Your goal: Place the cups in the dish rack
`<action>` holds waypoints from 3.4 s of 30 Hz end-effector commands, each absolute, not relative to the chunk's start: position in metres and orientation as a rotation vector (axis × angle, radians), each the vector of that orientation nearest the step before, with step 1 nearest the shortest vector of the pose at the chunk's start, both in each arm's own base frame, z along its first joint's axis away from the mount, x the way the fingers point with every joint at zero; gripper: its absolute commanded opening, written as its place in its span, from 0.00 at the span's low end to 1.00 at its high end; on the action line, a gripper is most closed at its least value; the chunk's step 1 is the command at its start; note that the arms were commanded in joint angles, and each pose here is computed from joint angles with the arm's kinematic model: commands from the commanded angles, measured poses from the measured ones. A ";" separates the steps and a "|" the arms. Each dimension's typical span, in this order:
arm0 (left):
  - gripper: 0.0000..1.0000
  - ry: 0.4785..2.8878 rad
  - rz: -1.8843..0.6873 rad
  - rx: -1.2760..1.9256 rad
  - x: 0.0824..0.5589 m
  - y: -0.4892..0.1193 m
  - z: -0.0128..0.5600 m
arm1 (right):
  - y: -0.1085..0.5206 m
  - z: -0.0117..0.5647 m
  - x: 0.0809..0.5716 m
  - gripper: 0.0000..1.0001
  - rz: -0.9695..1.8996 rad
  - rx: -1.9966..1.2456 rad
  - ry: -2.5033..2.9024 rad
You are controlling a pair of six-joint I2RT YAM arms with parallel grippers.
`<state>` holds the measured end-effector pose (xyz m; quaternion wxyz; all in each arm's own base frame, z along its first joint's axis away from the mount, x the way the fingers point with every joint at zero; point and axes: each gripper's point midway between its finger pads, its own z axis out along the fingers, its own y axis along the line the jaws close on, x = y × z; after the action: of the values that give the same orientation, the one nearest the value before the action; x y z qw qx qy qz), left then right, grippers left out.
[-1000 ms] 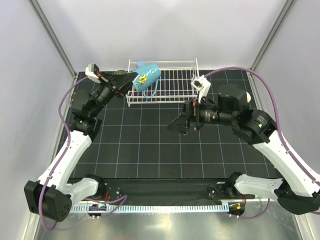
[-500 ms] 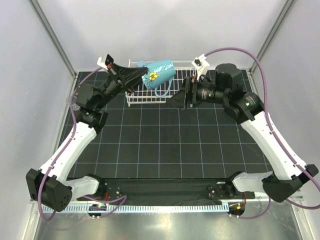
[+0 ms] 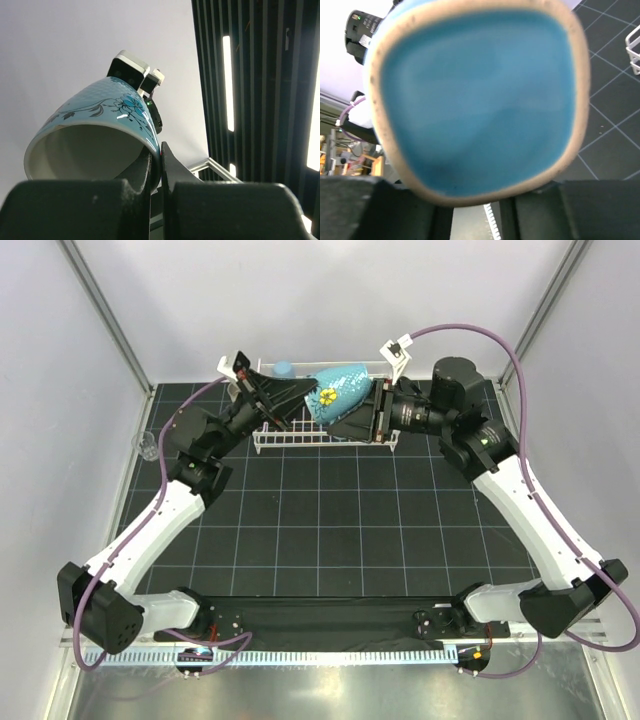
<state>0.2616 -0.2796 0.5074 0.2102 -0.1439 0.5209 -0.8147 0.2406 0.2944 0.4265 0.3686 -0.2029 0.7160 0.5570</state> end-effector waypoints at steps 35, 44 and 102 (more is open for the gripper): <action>0.98 1.781 -1.743 -0.790 0.221 -0.226 0.383 | 0.205 0.341 0.248 0.04 0.772 -0.340 2.035; 0.95 2.134 -1.315 -0.417 0.214 -0.226 0.371 | 0.184 0.330 0.313 0.04 0.477 -0.139 2.046; 1.00 2.029 -0.351 -0.261 0.191 -0.066 0.410 | 0.184 0.157 0.606 0.04 0.019 0.136 2.189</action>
<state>0.1903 -0.0749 0.3992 0.4900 -0.1033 0.8512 -0.1575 0.5798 0.1835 0.0962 0.3771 0.0454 0.9251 -0.0024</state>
